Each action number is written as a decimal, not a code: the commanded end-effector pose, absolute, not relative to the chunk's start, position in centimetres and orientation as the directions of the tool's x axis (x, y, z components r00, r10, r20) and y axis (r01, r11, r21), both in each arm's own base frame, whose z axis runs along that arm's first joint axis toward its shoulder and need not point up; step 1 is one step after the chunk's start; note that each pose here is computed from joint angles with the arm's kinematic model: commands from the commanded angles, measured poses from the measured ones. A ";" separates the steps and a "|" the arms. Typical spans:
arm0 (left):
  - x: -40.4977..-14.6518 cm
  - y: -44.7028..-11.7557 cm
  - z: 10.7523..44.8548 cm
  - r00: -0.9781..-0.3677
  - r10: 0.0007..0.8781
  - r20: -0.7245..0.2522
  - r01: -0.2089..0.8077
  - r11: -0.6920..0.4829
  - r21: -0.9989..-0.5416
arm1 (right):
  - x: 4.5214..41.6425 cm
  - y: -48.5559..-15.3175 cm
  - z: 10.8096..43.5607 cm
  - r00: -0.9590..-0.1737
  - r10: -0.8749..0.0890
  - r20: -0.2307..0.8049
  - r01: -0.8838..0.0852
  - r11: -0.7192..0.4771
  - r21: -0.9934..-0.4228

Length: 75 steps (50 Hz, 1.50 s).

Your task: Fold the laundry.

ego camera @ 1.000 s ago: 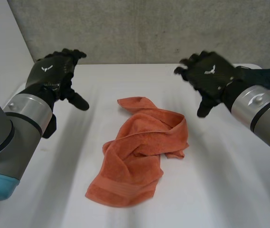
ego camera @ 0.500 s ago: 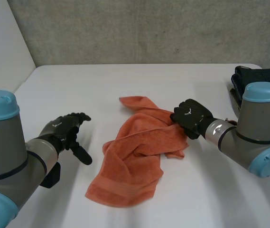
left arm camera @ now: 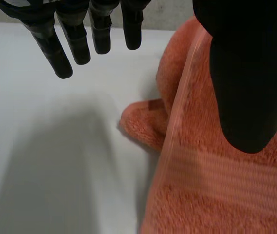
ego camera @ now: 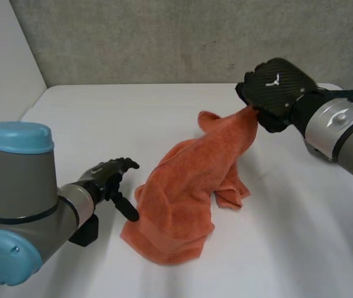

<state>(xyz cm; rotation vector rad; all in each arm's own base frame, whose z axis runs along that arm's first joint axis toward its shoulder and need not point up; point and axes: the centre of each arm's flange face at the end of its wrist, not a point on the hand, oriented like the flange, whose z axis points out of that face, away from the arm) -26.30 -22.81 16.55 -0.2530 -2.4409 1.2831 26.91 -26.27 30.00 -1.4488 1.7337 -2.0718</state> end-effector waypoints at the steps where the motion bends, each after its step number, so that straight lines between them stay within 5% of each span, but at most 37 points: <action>1: -27.5 -22.2 14.6 -0.906 0.348 0.241 0.026 0.614 -0.789 | 26.7 -25.1 31.6 -0.566 -0.563 0.602 -0.462 -0.388 -0.798; 19: -29.7 -22.2 14.6 -0.868 0.393 0.302 0.024 0.641 -0.767 | 26.0 -24.4 33.4 -0.591 -0.519 0.618 -0.458 -0.414 -0.787; 26: -25.5 -25.9 23.7 -0.915 0.307 0.262 -0.121 0.411 -0.904 | 25.5 -23.8 34.4 -0.579 -0.543 0.609 -0.481 -0.376 -0.792; 31: -22.9 -27.0 27.8 -0.940 0.320 0.122 -0.042 0.244 -0.969 | 24.9 -24.2 33.8 -0.564 -0.616 0.551 -0.527 -0.245 -0.814; 40: -24.1 -29.8 26.4 -0.924 0.377 -0.062 0.130 0.156 -0.979 | 26.5 -28.0 28.0 -0.537 -0.720 0.439 -0.571 -0.073 -0.817; 46: -26.4 -35.3 28.4 -0.924 0.372 -0.095 0.078 -0.059 -0.995 | 28.6 -33.6 27.7 -0.650 -0.615 0.447 -0.484 -0.119 -0.867; 49: -27.0 -37.2 30.8 -0.932 0.344 -0.119 0.052 -0.197 -0.979 | 29.8 -35.1 29.8 -0.715 -0.548 0.434 -0.394 -0.197 -0.898; 54: -27.5 -38.6 36.7 -0.953 0.260 -0.156 0.003 -0.509 -0.861 | 30.6 -37.0 36.3 -0.838 -0.399 0.373 -0.188 -0.431 -0.882; 58: -27.7 -37.7 39.6 -0.958 0.246 -0.145 -0.044 -0.629 -0.776 | 30.5 -36.6 38.8 -0.866 -0.360 0.348 -0.130 -0.509 -0.851; 63: -27.7 -36.4 37.6 -0.949 0.272 -0.159 -0.024 -0.566 -0.824 | 31.1 -34.1 37.5 -0.830 -0.430 0.355 -0.157 -0.432 -0.888; 68: -27.4 -35.4 30.2 -0.935 0.307 -0.176 0.049 -0.380 -0.924 | 31.4 -30.4 30.6 -0.729 -0.591 0.346 -0.285 -0.197 -0.938; 75: -26.3 -32.4 21.5 -0.913 0.365 -0.182 0.166 -0.075 -0.983 | 29.1 -24.9 21.6 -0.590 -0.735 0.333 -0.545 0.059 -0.836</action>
